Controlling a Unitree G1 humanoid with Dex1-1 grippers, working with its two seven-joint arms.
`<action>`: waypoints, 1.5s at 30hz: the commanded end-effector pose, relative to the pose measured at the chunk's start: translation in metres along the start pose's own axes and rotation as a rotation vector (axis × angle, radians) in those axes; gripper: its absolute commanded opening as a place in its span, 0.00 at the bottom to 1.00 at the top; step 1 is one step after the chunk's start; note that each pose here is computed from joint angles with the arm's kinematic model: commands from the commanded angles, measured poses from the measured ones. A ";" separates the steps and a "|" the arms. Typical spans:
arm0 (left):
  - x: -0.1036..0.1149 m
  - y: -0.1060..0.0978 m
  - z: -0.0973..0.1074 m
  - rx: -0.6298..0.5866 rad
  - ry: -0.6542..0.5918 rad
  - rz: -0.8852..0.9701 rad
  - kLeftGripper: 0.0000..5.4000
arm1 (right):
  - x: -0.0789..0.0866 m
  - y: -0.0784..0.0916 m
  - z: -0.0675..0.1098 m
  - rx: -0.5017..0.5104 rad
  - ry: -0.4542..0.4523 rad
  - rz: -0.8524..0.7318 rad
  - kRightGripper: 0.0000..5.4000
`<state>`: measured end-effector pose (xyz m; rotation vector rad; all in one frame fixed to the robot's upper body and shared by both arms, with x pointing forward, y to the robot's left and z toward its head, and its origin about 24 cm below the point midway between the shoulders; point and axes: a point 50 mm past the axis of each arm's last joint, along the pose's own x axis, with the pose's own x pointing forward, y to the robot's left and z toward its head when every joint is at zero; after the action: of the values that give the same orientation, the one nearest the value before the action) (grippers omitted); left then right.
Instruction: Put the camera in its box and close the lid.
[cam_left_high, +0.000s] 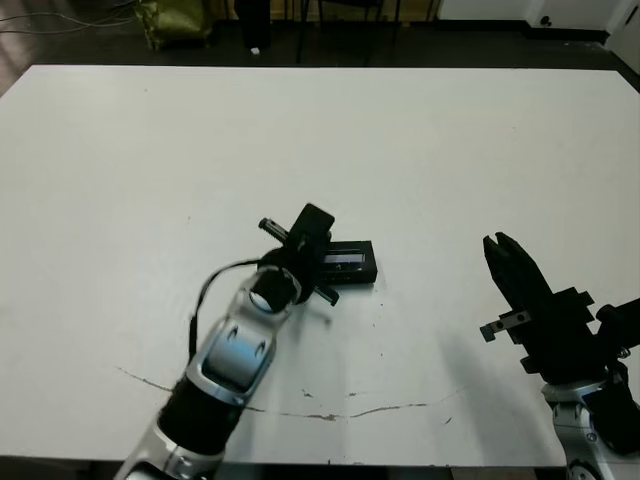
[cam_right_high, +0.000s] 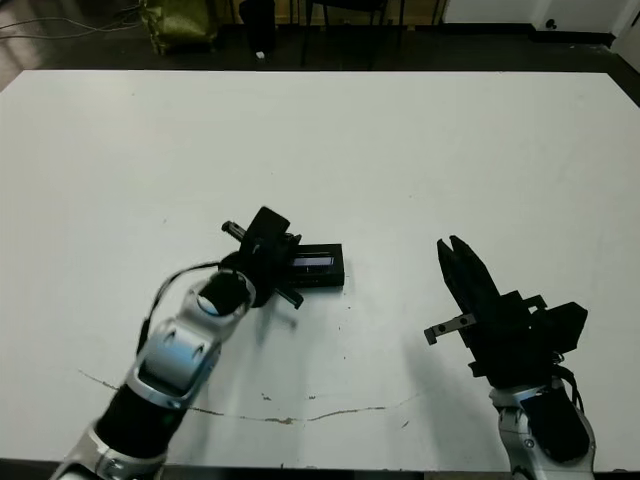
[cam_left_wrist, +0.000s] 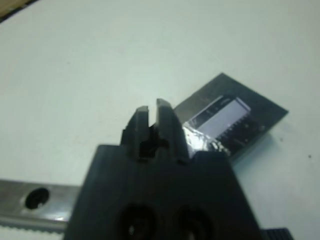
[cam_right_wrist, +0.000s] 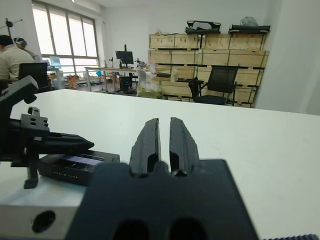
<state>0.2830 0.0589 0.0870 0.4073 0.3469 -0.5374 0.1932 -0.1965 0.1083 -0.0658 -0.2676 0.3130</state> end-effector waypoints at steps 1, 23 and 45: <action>-0.004 -0.007 -0.040 -0.030 0.197 -0.055 0.00 | -0.003 0.001 -0.003 -0.002 0.027 -0.015 0.00; -0.005 0.003 -0.048 -0.153 0.145 0.013 0.00 | -0.003 0.002 -0.002 -0.011 0.034 -0.019 0.00; -0.149 0.091 0.015 -0.387 -0.728 0.421 0.00 | 0.004 -0.006 -0.001 -0.030 -0.028 -0.064 0.00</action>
<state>0.2204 0.1780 0.1904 -0.1090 -0.3377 -0.1908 0.1985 -0.1981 0.1126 -0.0757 -0.3163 0.2637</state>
